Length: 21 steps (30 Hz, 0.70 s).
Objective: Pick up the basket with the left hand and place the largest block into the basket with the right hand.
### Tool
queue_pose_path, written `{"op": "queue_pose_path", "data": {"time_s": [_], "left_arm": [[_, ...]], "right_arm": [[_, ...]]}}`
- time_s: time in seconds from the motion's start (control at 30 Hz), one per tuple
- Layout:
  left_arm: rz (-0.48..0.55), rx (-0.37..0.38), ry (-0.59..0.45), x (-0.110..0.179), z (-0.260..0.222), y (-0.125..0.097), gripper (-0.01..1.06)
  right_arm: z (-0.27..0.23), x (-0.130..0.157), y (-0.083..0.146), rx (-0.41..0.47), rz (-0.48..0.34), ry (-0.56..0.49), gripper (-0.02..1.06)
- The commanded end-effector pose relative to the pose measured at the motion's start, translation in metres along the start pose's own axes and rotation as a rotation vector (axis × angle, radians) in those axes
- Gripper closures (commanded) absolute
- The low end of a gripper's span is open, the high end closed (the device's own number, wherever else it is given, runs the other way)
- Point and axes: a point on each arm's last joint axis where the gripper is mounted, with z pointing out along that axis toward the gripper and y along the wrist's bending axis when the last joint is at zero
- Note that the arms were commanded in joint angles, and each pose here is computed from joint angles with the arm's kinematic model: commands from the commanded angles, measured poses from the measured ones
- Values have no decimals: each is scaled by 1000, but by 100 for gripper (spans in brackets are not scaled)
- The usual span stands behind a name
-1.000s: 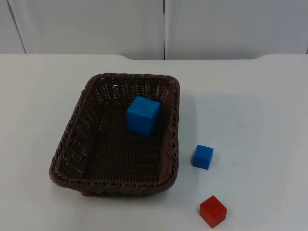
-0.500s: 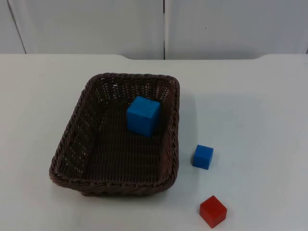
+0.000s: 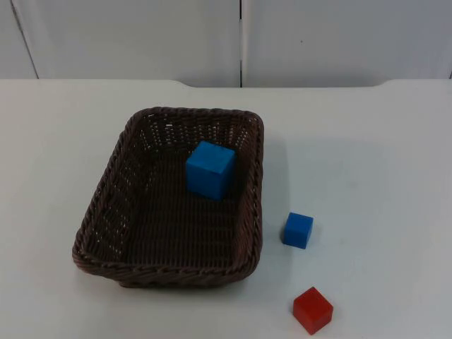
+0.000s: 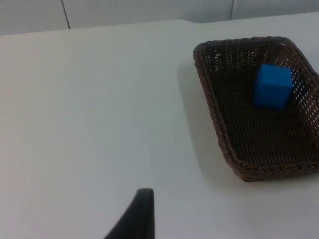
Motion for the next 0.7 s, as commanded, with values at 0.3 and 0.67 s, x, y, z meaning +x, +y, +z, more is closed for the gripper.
{"op": "queue_pose_path", "data": {"time_s": [0.3,0.67], "left_arm": [[-9,-2,12,3,1,0,0],[-9,-2,12,3,1,0,0]], "right_arm": [[0,0,0,2,3,-11,-1],[0,-1,0,-1,5,-15,-1]]}}
